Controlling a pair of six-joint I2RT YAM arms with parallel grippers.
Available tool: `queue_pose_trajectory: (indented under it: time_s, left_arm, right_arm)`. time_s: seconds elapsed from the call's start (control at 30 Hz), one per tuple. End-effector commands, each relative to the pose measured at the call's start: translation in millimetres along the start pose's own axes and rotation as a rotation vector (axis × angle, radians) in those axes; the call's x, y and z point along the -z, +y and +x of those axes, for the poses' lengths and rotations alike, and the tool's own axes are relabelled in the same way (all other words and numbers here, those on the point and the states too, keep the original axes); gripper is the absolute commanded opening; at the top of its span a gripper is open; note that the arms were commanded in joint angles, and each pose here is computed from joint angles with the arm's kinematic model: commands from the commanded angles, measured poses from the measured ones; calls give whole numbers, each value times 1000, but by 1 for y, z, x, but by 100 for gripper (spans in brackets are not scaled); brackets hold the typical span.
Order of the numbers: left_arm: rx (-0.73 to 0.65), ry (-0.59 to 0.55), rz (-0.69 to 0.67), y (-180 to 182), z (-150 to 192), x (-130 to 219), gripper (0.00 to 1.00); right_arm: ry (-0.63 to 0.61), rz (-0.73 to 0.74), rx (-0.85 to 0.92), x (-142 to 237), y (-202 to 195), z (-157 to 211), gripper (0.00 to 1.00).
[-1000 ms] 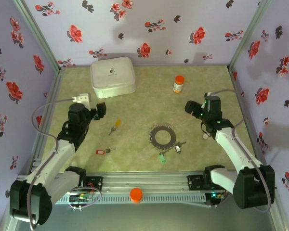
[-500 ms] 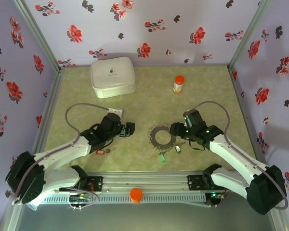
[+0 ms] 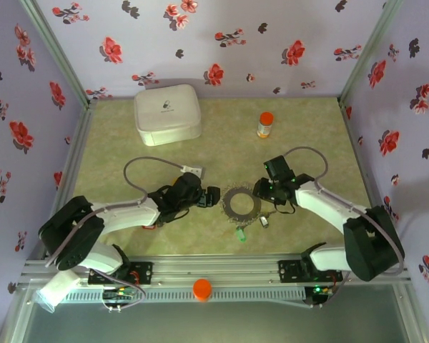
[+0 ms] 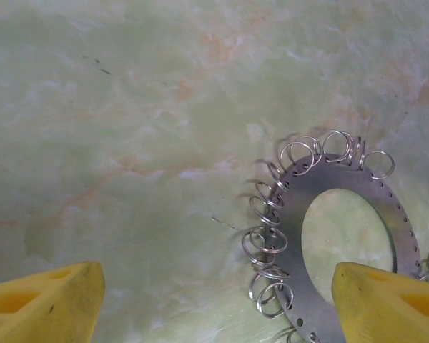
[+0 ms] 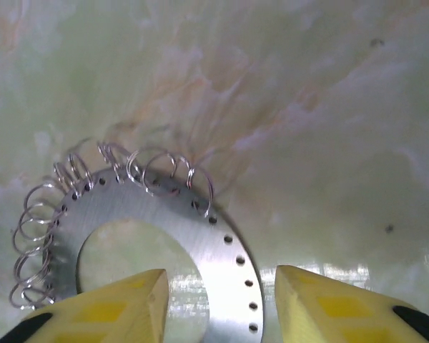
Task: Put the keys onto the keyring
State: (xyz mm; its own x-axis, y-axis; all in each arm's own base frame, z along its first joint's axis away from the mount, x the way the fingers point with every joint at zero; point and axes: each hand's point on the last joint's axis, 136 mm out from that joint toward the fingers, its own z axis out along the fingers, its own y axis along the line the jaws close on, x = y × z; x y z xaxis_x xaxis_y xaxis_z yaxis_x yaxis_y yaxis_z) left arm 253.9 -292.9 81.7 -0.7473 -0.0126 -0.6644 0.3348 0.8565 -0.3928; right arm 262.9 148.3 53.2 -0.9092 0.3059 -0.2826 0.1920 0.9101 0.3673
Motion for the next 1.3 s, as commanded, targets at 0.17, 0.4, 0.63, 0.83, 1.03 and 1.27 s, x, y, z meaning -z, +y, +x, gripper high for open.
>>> queue_pose_trajectory:
  time_s: [0.17, 0.4, 0.63, 0.83, 1.03, 1.27]
  left_arm:
    - [50, -47, 49, -17, -16, -4, 83]
    - [55, -41, 44, -16, -14, -5, 82]
    - [60, -40, 45, -16, -14, -5, 82]
    - [60, -37, 41, -15, -14, -4, 82]
    - [61, -40, 40, -16, -15, -3, 82]
    - [59, -41, 38, -16, -16, -2, 81]
  right_arm:
    - [-34, -77, -47, -20, 13, -20, 31]
    - [-10, -62, -68, -35, 5, -18, 25]
    - [-2, -52, -76, -42, 2, -16, 21]
    - [-2, -49, -80, -44, 1, -16, 10]
    - [1, -46, -82, -45, 0, -15, 9]
    - [5, -44, -74, -45, 1, -16, 3]
